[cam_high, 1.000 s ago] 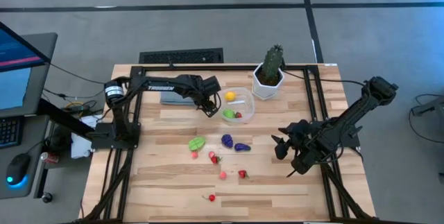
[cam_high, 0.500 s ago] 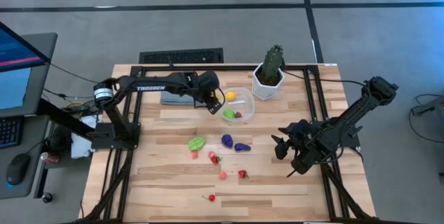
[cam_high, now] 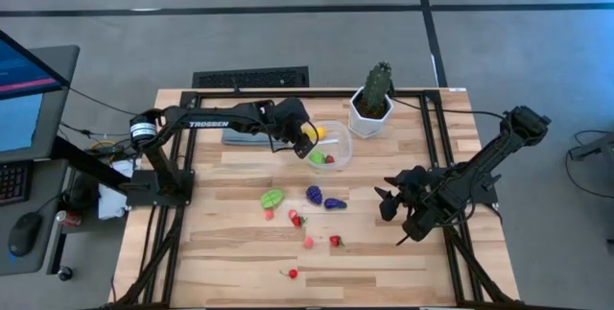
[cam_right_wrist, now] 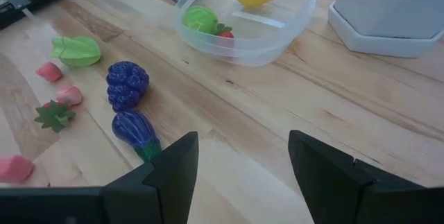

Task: Pick and placing Produce into tupperware
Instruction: Put the lemon into the transparent bin

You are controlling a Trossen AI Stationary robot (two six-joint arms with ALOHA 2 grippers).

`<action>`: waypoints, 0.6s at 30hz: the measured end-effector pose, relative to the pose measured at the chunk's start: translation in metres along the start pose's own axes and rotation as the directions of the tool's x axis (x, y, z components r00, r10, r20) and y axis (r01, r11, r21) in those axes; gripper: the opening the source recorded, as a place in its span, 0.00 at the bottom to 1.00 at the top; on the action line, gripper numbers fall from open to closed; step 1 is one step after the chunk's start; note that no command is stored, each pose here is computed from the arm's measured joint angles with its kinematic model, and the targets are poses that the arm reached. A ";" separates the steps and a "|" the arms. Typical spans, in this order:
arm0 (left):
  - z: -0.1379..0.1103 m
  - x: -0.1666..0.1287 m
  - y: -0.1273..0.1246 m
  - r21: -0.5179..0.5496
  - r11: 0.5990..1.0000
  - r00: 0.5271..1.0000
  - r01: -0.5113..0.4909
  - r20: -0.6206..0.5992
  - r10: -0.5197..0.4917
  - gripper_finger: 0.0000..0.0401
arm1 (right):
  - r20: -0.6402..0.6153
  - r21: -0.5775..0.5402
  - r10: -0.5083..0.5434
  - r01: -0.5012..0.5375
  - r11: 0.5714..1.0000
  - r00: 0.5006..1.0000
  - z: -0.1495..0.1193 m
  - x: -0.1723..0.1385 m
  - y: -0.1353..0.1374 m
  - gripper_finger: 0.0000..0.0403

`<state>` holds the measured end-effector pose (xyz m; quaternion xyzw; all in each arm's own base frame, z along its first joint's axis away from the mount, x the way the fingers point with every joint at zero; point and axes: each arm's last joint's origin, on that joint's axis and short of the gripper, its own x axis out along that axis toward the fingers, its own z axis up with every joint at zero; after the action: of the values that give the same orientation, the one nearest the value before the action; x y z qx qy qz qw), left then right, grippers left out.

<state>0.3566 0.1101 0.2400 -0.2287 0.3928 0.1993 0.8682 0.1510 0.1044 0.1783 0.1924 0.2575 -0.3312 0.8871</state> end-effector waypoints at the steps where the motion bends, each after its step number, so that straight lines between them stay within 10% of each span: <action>1: 0.001 0.000 0.000 -0.002 1.000 1.000 0.004 0.009 -0.004 0.48 | 0.000 0.000 0.000 0.000 1.000 1.000 0.000 0.000 0.000 0.62; 18: 0.009 0.007 0.000 -0.025 0.999 0.995 0.026 0.096 -0.023 0.48 | 0.001 0.008 0.006 -0.006 1.000 1.000 0.000 0.000 0.001 0.62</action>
<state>0.3667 0.1162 0.2400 -0.2352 0.3455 0.2045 0.8852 0.1516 0.1049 0.1785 0.1968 0.2552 -0.3296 0.8874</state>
